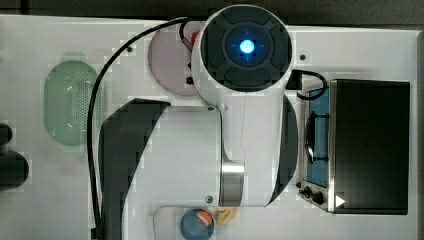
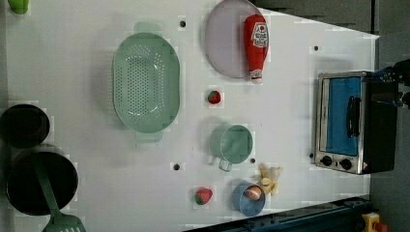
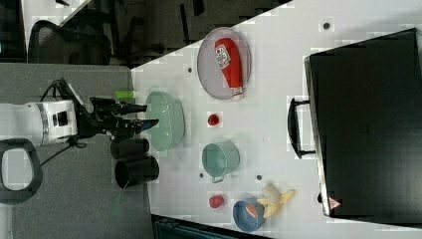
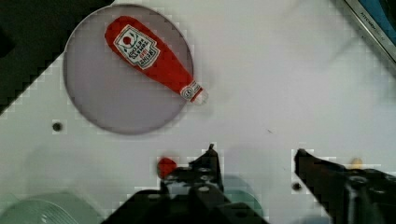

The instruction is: Pick ketchup from plate and place it on table.

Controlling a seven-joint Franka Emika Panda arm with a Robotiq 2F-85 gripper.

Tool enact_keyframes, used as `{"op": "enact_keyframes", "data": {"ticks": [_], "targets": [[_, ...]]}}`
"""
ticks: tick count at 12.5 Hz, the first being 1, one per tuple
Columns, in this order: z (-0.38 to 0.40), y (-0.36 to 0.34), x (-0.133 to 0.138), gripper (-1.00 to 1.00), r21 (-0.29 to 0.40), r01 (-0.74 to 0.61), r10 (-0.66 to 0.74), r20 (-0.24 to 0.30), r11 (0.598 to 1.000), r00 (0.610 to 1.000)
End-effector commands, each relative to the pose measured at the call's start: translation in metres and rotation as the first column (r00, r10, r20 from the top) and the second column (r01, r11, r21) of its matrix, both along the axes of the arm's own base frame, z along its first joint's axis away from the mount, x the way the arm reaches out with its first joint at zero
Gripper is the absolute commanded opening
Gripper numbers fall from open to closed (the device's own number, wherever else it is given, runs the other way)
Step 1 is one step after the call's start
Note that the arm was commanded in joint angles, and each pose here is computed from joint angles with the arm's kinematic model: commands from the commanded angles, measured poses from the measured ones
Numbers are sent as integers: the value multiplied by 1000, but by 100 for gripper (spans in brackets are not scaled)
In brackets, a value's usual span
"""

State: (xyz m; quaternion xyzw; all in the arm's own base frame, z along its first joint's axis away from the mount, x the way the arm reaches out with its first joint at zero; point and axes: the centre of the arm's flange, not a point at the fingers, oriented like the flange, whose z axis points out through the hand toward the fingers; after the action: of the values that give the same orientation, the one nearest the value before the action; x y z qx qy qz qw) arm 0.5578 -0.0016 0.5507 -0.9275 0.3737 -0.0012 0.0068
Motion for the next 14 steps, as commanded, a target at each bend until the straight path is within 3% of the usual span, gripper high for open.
{"op": "enact_keyframes", "data": {"ticks": [1, 3, 14], "targets": [[15, -7, -50, 58, -10, 75, -76, -63, 997, 995], [10, -5, -46, 99, -9, 65, -66, -59, 998, 996], [-109, 12, 20, 100, 13, -11, 12, -109, 1000, 994]]}}
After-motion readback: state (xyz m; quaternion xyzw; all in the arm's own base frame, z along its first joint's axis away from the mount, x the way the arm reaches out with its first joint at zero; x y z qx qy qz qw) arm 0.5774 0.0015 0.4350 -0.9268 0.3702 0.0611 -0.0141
